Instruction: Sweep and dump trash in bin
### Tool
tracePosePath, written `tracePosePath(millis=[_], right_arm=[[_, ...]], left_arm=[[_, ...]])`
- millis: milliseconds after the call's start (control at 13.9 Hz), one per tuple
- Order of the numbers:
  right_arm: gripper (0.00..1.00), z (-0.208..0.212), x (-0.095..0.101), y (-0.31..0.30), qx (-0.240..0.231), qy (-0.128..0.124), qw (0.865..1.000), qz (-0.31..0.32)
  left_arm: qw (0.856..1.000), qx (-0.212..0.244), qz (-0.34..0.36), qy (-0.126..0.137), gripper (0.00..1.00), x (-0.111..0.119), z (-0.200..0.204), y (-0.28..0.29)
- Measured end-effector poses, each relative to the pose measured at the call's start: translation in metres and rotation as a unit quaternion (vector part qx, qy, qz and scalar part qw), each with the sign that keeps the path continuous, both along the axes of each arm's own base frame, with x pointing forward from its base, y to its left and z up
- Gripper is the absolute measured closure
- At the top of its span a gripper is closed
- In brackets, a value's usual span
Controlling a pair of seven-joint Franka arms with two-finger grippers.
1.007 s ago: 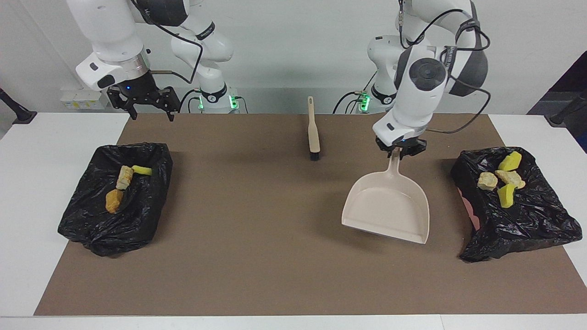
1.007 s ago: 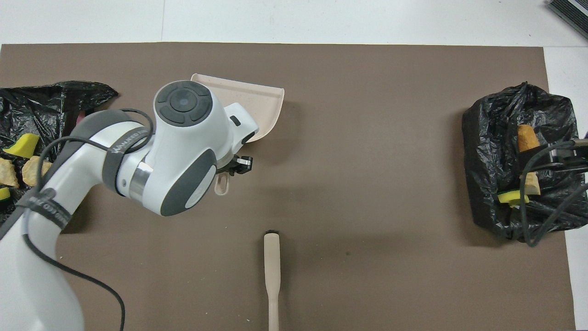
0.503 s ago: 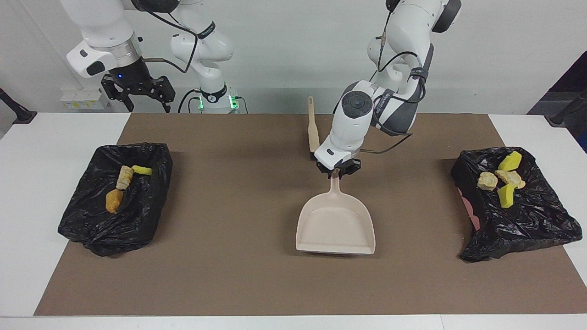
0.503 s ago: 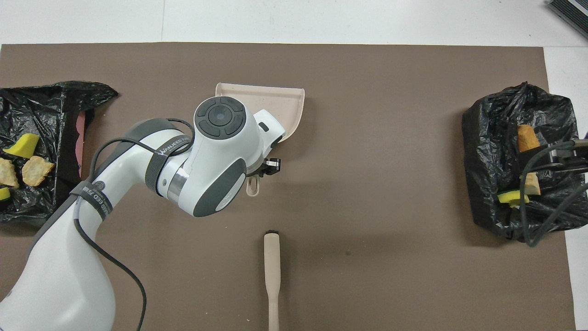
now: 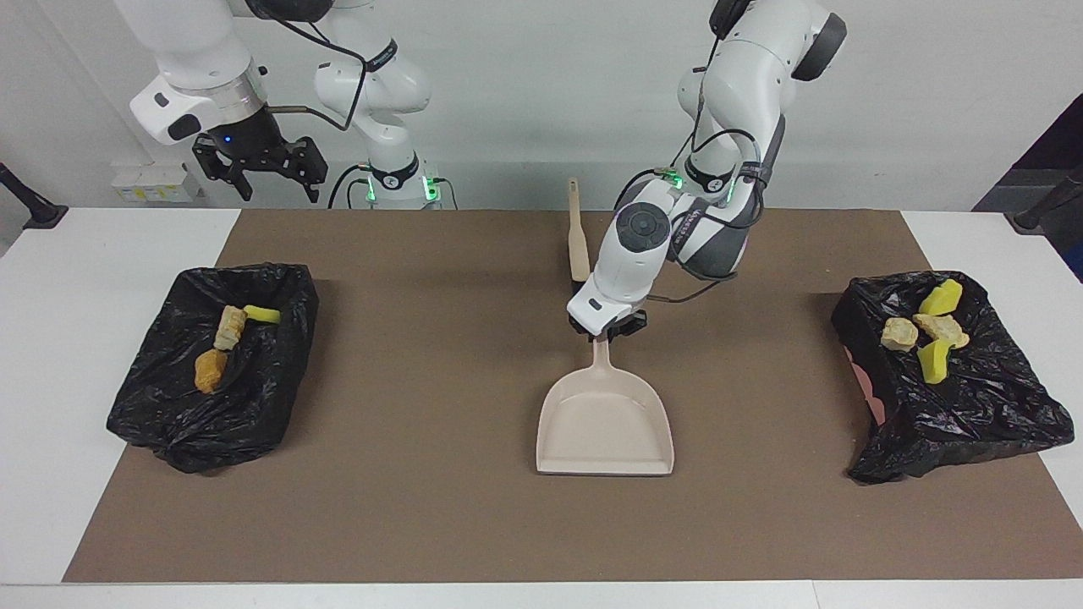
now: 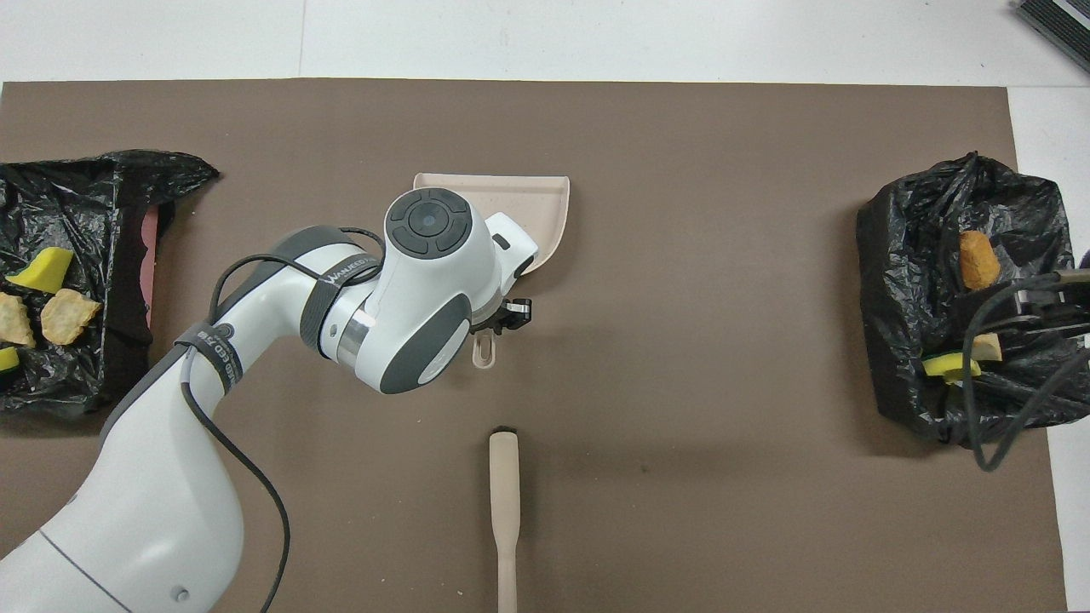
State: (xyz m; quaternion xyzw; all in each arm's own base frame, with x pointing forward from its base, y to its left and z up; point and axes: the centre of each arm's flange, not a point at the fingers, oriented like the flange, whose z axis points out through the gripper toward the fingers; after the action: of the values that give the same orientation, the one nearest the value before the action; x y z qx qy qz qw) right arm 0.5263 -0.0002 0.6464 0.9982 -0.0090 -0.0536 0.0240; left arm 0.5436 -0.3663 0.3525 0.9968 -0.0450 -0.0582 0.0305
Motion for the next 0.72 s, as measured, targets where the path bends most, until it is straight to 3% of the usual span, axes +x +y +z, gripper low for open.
tracePosePath(millis=[72, 216, 503, 719], right_arm=[[0.0, 0.0, 0.0, 0.0, 0.0, 0.0, 1.0, 0.0], [0.0, 0.0, 0.0, -0.001, 0.0, 0.0, 1.0, -0.001], [0.0, 0.0, 0.0, -0.001, 0.0, 0.0, 1.0, -0.001], [0.0, 0.0, 0.0, -0.001, 0.0, 0.0, 1.0, -0.001]], left_arm=[[1.0, 0.0, -0.001, 0.001, 0.67, -0.002, 0.0, -0.002], [1.0, 0.007, -0.008, 0.011, 0.49, -0.008, 0.0, -0.005], [1.0, 0.027, -0.003, -0.001, 0.02, 0.0, 0.032, 0.019], [0.998, 0.052, -0.033, -0.03, 0.0, 0.021, 0.094, 0.092]])
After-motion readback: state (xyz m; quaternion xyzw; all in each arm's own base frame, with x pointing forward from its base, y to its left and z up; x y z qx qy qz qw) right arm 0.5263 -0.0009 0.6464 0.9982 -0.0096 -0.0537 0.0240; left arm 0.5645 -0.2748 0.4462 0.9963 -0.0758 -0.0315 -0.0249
